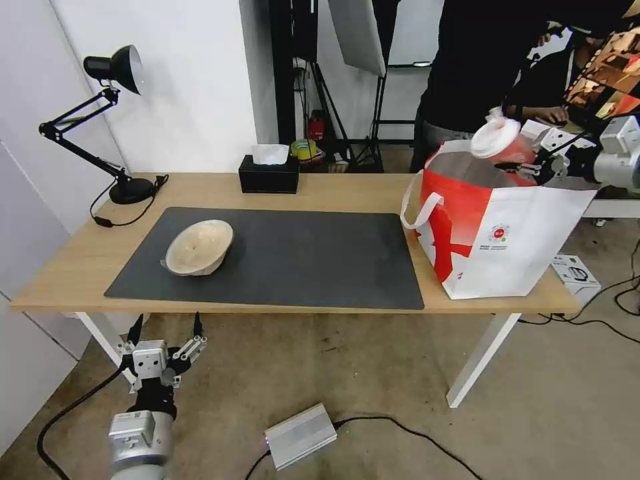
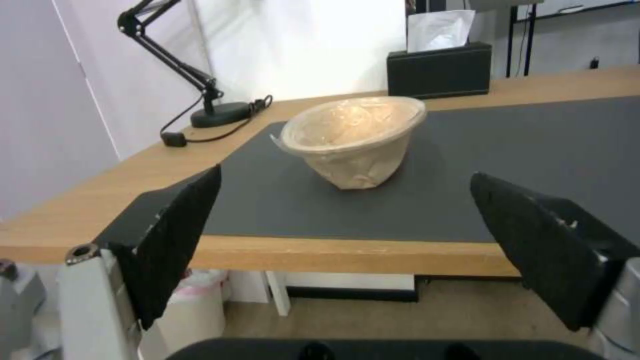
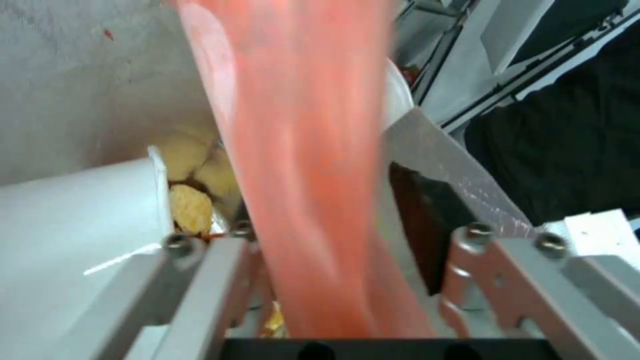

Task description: Pick up the trash from the table and place it into the takeout bag.

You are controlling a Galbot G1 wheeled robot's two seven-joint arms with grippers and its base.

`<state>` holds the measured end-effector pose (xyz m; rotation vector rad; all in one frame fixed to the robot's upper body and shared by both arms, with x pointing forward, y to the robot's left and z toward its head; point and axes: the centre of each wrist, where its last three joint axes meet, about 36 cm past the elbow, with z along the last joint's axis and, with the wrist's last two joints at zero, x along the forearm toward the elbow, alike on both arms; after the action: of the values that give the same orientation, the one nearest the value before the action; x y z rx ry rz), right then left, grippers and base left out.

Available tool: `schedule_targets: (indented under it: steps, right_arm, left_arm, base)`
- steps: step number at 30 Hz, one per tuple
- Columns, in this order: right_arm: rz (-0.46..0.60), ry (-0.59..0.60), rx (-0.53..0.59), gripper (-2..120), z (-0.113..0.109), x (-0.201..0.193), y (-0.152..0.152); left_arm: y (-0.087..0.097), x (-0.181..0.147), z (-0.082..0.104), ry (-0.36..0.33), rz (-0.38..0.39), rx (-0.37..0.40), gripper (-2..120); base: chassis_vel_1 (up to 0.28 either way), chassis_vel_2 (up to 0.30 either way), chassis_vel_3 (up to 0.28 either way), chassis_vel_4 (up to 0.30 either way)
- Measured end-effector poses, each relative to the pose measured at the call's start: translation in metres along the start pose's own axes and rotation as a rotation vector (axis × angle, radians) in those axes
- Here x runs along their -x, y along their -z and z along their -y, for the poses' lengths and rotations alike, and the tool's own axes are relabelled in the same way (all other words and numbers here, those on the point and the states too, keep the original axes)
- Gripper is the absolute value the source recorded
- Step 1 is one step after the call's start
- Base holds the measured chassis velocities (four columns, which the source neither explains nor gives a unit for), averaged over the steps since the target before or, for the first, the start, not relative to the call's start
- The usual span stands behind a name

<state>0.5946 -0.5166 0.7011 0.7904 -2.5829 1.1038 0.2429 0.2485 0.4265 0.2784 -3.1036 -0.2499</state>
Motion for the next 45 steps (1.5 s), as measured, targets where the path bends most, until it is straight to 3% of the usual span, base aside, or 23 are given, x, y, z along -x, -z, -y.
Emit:
schedule_targets:
  steps: [2,6,15,31,40,45]
  right_arm:
    - [0.002,0.0,-0.001,47,0.0,0.0,0.001]
    - [0.009,0.0,-0.002,67,0.0,0.0,0.002]
    - [0.013,0.001,-0.006,97,0.001,-0.002,0.004]
    - [0.041,-0.016,0.001,100,0.004,-0.015,0.009]
    - [0.199,-0.076,0.067,100,0.001,-0.03,0.049]
    - [0.309,-0.123,0.096,100,-0.014,-0.032,0.083]
  left_arm:
    - [0.0,0.0,0.0,0.0,0.0,0.0,100]
    - [0.0,0.0,0.0,0.0,0.0,0.0,100]
    - [0.002,0.0,-0.001,0.0,0.005,0.002,100]
    - [0.007,-0.002,-0.001,-0.003,0.013,0.004,100]
    - [0.011,-0.003,-0.003,-0.004,0.02,0.009,100]
    - [0.011,-0.004,-0.003,-0.004,0.019,0.009,100]
  base:
    - [0.0,0.0,0.0,0.0]
    - [0.0,0.0,0.0,0.0]
    - [0.0,0.0,0.0,0.0]
    - [0.0,0.0,0.0,0.0]
    - [0.0,0.0,0.0,0.0]
    - [0.0,0.0,0.0,0.0]
